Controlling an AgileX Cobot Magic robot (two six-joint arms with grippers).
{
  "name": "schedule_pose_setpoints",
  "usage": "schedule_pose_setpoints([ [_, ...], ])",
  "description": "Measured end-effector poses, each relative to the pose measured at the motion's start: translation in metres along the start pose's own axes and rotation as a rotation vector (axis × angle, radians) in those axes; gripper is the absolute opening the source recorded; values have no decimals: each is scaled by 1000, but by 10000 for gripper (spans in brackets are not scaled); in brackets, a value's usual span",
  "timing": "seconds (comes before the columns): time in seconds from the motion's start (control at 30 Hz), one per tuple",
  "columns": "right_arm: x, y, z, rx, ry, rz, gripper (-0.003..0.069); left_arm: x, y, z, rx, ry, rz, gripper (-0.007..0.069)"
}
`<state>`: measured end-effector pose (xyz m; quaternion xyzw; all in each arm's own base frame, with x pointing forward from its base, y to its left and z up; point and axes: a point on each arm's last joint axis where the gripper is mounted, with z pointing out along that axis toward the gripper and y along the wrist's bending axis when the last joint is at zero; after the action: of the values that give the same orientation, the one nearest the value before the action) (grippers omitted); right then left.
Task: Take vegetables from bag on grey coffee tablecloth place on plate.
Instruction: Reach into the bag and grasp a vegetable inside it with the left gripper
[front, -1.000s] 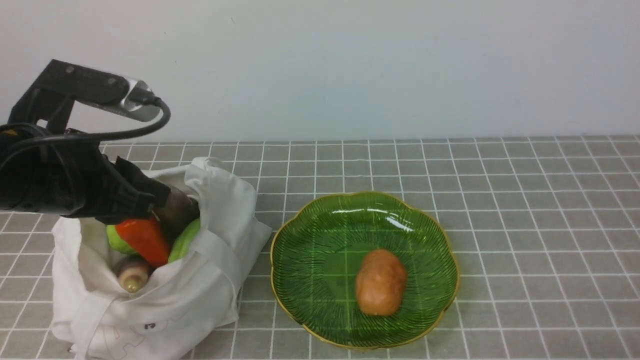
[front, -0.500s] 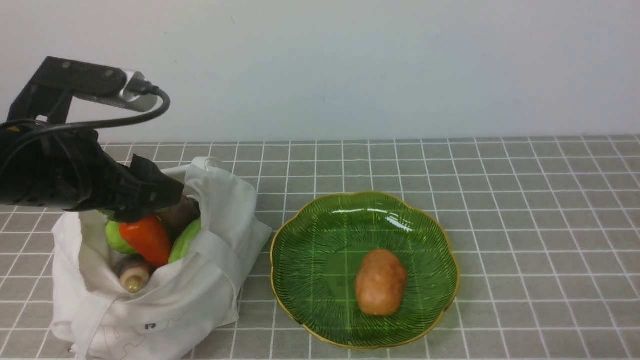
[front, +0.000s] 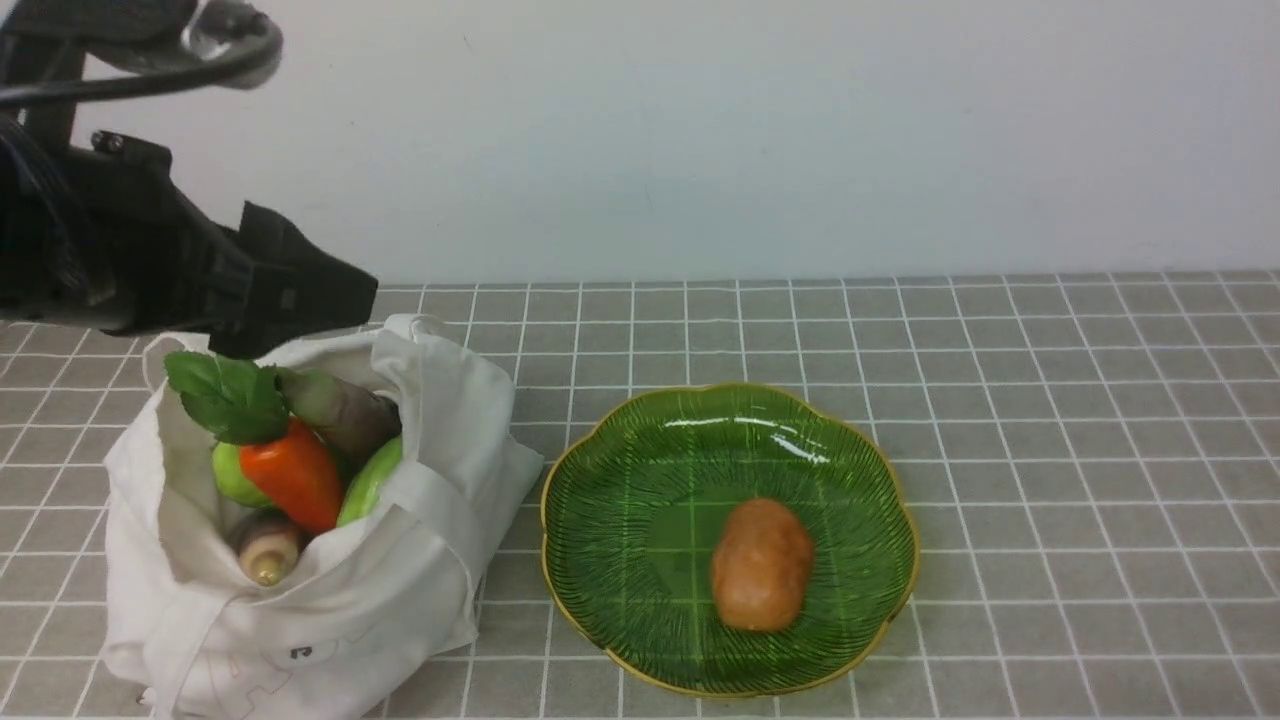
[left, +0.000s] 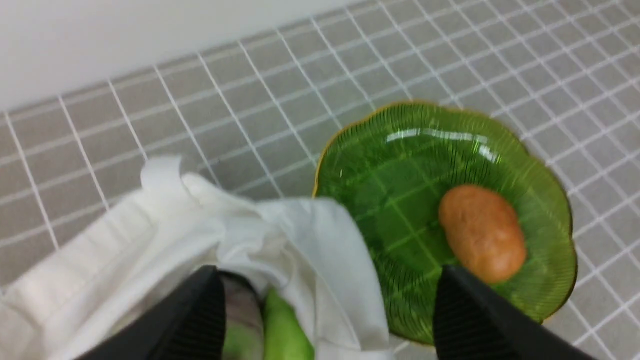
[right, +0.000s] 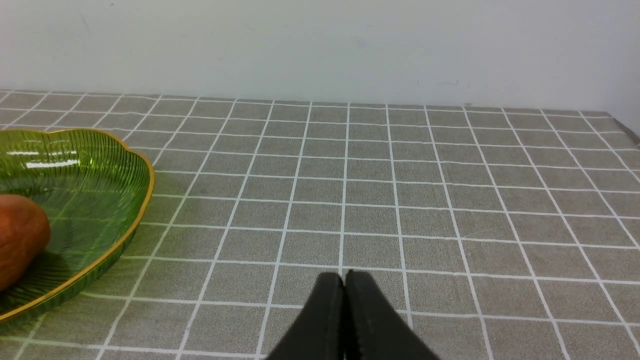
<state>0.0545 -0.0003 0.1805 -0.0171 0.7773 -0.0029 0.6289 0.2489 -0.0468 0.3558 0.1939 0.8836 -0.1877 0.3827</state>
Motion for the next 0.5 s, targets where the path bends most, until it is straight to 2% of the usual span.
schedule_pose_setpoints([
  [0.3,0,0,0,0,0,0,-15,11,22,42,21,141,-51,488],
  [0.5,0,0,0,0,0,0,-15,19,31,49,-38,230,-51,488],
])
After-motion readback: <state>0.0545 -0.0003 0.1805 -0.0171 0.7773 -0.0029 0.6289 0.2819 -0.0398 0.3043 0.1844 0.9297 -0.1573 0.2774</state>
